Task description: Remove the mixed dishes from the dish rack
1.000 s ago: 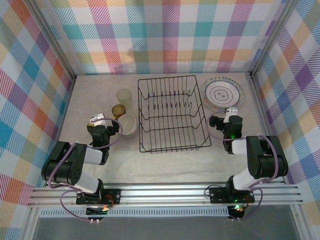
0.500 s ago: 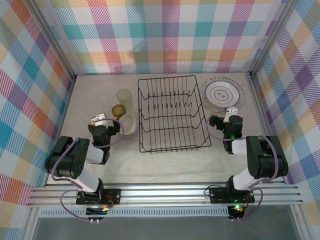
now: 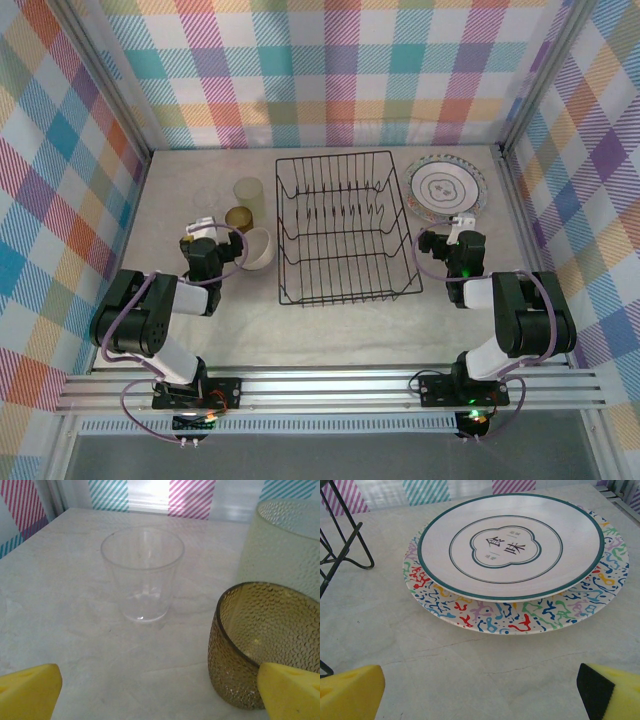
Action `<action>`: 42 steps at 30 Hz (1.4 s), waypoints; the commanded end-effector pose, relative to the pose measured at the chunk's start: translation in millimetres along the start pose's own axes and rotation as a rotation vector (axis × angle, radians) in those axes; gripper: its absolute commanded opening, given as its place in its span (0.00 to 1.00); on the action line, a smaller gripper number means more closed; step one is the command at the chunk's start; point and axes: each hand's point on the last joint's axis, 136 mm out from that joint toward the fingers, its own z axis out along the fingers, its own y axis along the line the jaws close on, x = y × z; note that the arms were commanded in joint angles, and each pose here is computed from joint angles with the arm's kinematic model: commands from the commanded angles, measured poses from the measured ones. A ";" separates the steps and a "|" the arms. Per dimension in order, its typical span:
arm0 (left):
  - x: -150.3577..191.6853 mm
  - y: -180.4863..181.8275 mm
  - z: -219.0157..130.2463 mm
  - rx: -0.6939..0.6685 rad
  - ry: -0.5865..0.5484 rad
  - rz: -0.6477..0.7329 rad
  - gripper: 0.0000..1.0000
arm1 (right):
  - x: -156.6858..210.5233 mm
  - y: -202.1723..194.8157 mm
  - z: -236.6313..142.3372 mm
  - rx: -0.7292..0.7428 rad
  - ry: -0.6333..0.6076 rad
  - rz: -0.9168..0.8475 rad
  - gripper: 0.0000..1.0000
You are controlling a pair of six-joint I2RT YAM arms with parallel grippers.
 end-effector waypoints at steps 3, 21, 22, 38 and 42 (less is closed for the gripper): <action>11.0 -4.8 4.1 0.039 0.063 0.044 1.00 | -9.2 3.7 0.3 -0.016 -0.036 -0.013 0.99; 10.5 -5.6 4.6 0.043 0.063 0.045 1.00 | -9.2 7.3 1.4 -0.020 -0.031 -0.029 0.99; 10.9 -6.0 4.4 0.045 0.064 0.045 1.00 | -9.0 7.2 1.5 -0.020 -0.031 -0.029 0.99; 10.8 -5.9 4.4 0.044 0.064 0.045 1.00 | -9.4 7.3 1.6 -0.020 -0.032 -0.031 0.99; 10.9 -5.6 4.5 0.043 0.064 0.044 1.00 | -9.7 7.7 1.6 -0.020 -0.032 -0.031 0.99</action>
